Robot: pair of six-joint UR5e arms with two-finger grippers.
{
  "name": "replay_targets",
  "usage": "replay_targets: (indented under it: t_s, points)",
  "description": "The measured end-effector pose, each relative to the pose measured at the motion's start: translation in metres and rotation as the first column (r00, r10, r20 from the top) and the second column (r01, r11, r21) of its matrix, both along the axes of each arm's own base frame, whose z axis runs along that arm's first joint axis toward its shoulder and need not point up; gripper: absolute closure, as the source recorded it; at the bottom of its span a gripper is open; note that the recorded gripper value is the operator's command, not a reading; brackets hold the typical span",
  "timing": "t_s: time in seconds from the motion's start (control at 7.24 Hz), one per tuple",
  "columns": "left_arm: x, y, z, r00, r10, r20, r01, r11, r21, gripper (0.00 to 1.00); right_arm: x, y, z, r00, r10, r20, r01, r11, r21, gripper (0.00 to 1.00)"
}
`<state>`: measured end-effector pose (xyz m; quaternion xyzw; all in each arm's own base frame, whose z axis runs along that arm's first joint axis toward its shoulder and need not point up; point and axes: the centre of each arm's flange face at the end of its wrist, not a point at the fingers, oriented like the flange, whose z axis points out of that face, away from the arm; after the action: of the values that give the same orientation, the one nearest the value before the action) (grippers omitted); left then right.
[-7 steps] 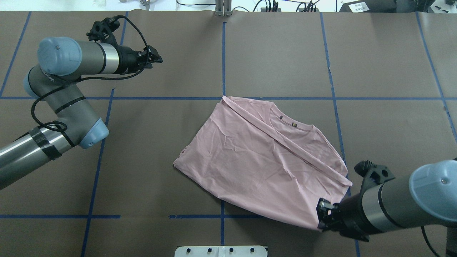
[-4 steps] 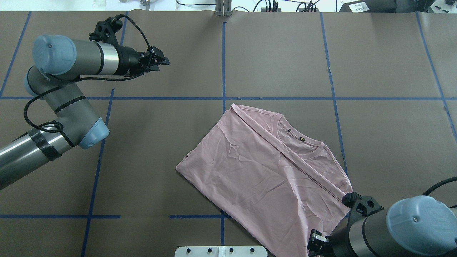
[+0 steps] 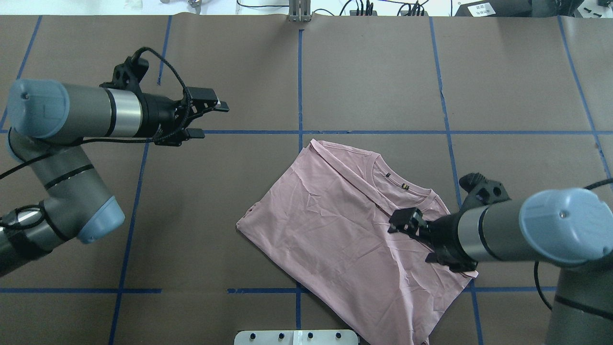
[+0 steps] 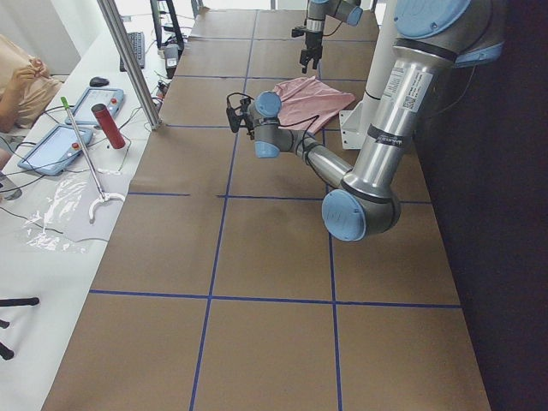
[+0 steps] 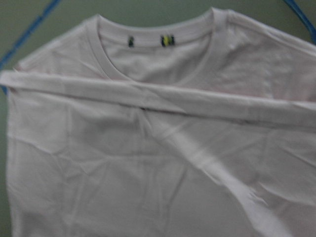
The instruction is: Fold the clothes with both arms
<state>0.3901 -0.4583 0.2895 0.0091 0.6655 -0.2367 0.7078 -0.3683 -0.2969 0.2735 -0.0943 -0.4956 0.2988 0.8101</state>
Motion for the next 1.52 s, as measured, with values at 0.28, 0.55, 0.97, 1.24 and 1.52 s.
replay_targets:
  t_s: [0.28, 0.55, 0.97, 1.24, 1.52]
  points:
    - [0.055, 0.066, -0.014, 0.987, 0.108, 0.119, -0.09, 0.984, -0.151, 0.15, 0.009, -0.08, -0.011, 0.992, 0.13, -0.001, -0.13, 0.991, 0.045, 0.0]
    - [0.108, 0.098, -0.036, 0.966, 0.123, 0.226, -0.079, 0.978, -0.195, 0.15, 0.013, -0.119, 0.0, 0.989, 0.141, -0.05, -0.135, 0.984, 0.117, 0.0]
    - [0.107, 0.106, -0.051, 0.964, 0.118, 0.24, -0.072, 0.979, -0.192, 0.15, 0.025, -0.121, -0.013, 0.989, 0.141, -0.033, -0.135, 0.979, 0.15, 0.0]
    - [0.109, 0.108, -0.047, 0.944, 0.131, 0.304, -0.061, 0.972, -0.228, 0.15, 0.027, -0.119, -0.017, 0.99, 0.137, -0.024, -0.132, 0.979, 0.156, 0.0]
    - [0.125, 0.118, -0.033, 0.925, 0.157, 0.346, -0.069, 0.965, -0.253, 0.22, 0.028, -0.119, -0.018, 0.99, 0.139, -0.021, -0.133, 0.978, 0.16, 0.0]
